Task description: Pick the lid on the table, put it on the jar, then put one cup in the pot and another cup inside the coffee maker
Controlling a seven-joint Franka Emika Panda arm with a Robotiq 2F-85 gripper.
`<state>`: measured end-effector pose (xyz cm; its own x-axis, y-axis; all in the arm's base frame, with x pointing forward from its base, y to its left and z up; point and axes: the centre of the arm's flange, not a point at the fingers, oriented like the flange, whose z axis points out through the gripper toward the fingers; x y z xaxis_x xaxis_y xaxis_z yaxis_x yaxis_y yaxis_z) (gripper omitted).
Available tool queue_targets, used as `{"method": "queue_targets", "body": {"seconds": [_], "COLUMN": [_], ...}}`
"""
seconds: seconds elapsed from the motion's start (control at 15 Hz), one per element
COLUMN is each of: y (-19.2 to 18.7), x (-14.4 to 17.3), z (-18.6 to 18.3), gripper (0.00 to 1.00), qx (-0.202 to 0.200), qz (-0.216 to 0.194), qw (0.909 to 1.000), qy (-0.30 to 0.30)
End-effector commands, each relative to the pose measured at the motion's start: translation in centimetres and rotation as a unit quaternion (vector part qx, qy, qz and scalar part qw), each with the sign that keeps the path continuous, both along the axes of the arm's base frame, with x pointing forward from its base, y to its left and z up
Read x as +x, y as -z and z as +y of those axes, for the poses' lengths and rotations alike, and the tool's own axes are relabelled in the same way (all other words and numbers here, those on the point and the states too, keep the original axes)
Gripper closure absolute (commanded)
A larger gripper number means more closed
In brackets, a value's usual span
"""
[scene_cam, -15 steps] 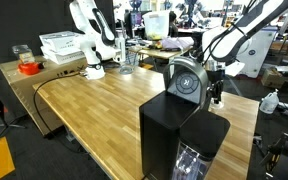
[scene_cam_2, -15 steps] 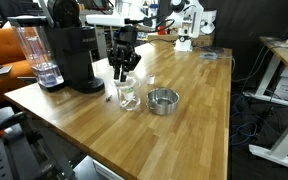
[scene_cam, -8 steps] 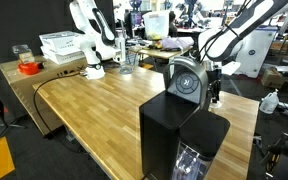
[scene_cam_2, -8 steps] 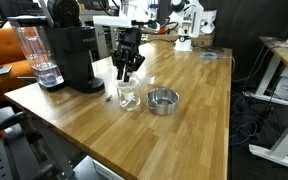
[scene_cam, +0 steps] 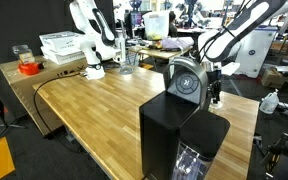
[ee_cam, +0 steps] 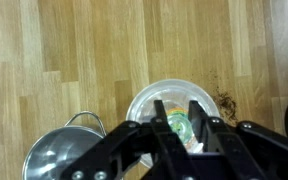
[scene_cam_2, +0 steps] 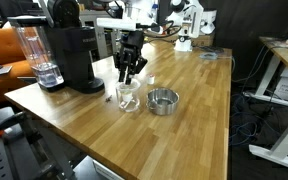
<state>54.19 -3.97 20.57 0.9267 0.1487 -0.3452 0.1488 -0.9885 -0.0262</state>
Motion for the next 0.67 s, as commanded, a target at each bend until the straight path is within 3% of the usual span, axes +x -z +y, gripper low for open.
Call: {"method": "queue_targets", "body": {"seconds": [0.0, 0.2, 0.27, 0.33, 0.4, 0.6], "y": [-0.09, -0.21, -0.18, -0.15, -0.08, 0.13], "x": [0.75, 1.03, 1.06, 1.07, 1.0, 0.57], "z": [-0.44, -0.29, -0.25, -0.24, -0.26, -0.34], "gripper": [0.93, 0.93, 0.8, 0.46, 0.44, 0.26], "qx": [0.008, 0.008, 0.007, 0.007, 0.006, 0.006], "qz": [0.011, 0.01, 0.011, 0.012, 0.014, 0.024], "qw": [0.9999, 0.9999, 0.9999, 0.9999, 0.9999, 0.9997], "qy": [-0.007, -0.009, -0.009, -0.008, -0.007, -0.003]}}
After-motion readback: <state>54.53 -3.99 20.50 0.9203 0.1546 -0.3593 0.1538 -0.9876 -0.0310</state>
